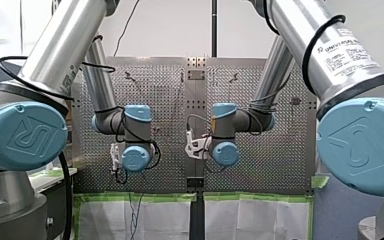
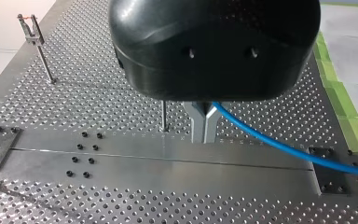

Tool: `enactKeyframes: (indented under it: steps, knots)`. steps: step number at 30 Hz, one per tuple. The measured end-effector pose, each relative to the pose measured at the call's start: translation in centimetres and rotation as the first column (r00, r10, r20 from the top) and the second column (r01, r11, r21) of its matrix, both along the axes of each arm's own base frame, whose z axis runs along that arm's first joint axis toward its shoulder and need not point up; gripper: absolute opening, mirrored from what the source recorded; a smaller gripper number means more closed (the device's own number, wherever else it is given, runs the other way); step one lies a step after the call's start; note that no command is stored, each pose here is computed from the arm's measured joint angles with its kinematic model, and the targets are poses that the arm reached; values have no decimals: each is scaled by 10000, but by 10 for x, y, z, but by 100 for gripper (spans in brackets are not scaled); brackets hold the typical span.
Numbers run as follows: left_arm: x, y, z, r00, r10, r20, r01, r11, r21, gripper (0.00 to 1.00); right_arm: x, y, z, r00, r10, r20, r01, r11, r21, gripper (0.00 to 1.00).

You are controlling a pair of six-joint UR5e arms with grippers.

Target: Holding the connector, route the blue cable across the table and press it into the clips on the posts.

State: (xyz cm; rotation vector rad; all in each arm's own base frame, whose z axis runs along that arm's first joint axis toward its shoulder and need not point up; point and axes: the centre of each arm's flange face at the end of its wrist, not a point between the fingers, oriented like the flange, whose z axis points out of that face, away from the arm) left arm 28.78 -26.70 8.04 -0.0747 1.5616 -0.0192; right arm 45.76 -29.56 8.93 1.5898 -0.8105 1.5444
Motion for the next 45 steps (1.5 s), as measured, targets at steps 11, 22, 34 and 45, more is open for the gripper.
enactKeyframes:
  steps: [11,22,34,45]
  knots:
    - [0,0,0,10000,0,0,0,10000,0,0,0,0,0,10000,0,1,0,10000,-1,0]
    - [0,0,0,10000,0,0,0,10000,0,0,0,0,0,10000,1,1,-1,10000,-1,0]
    - [3,-2,-9,9999,-28,-164,31,9998,201,0,-2,0,-1,10000,-13,-31,13,10000,30,0]
    - [3,-2,-9,9998,-30,-174,33,9998,210,0,-2,0,-1,10000,-15,-34,15,10000,32,0]
